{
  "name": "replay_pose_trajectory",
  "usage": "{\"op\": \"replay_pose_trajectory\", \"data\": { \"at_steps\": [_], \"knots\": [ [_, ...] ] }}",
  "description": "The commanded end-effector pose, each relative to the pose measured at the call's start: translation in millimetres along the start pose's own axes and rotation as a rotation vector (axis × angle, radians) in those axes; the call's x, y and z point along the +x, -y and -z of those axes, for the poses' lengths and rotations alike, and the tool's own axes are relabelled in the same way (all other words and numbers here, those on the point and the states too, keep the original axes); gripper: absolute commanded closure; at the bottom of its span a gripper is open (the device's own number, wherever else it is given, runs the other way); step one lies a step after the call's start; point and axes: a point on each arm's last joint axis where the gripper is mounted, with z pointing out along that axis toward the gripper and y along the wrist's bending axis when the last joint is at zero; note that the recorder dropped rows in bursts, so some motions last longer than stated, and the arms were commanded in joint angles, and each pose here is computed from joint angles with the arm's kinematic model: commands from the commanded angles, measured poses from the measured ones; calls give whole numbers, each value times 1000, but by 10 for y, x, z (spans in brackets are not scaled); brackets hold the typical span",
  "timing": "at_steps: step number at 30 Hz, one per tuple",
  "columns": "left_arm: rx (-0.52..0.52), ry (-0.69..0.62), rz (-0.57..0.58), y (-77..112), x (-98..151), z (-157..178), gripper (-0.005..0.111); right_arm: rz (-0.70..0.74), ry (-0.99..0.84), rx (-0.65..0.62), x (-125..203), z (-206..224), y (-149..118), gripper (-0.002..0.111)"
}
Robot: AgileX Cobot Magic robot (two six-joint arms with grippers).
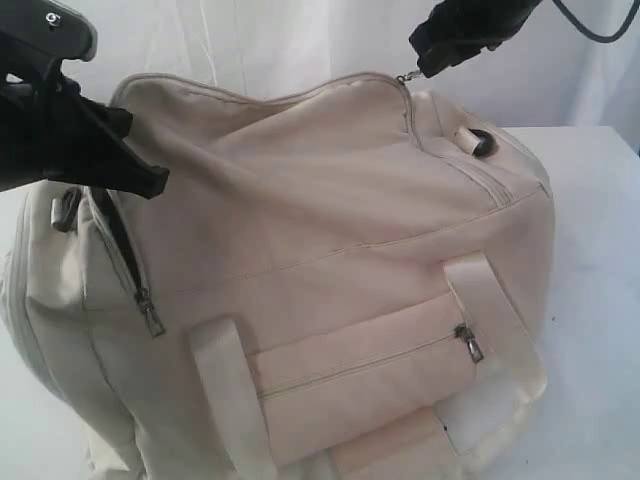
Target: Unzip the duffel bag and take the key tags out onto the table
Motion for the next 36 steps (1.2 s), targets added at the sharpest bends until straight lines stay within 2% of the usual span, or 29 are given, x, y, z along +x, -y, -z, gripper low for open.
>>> {"op": "replay_pose_trajectory", "data": {
  "at_steps": [1, 6, 10, 14, 16, 23, 26, 31, 34, 36],
  "knots": [
    [-52, -10, -60, -120, -49, -163, 107, -13, -15, 21, 75, -8, 44, 108],
    [-24, 5, -62, -184, -167, -337, 107, -18, -36, 17, 126, -65, 40, 108],
    [-25, 11, -49, -204, -241, -353, 107, -20, -42, 16, 144, -88, 39, 108],
    [-21, -22, -20, -205, -222, -347, 107, -30, -40, 13, 143, -87, 36, 108],
    [-29, -38, -71, -212, -203, -347, 107, -42, -39, 11, 142, -87, 35, 108],
    [-42, -58, -81, -179, -158, -306, 105, -69, -40, 7, 143, -87, 31, 107],
    [-14, -42, -103, -153, -171, -308, 90, -80, -31, -9, 133, -88, 16, 97],
    [1, -34, -122, -140, -178, -308, 51, -104, -23, -20, 125, -88, 6, 68],
    [-21, -47, -123, -161, -167, -308, 39, -113, -30, -24, 132, -87, 2, 53],
    [-39, -55, -122, -180, -164, -300, 36, -113, -35, -27, 136, -87, -1, 45]
  ]
}}
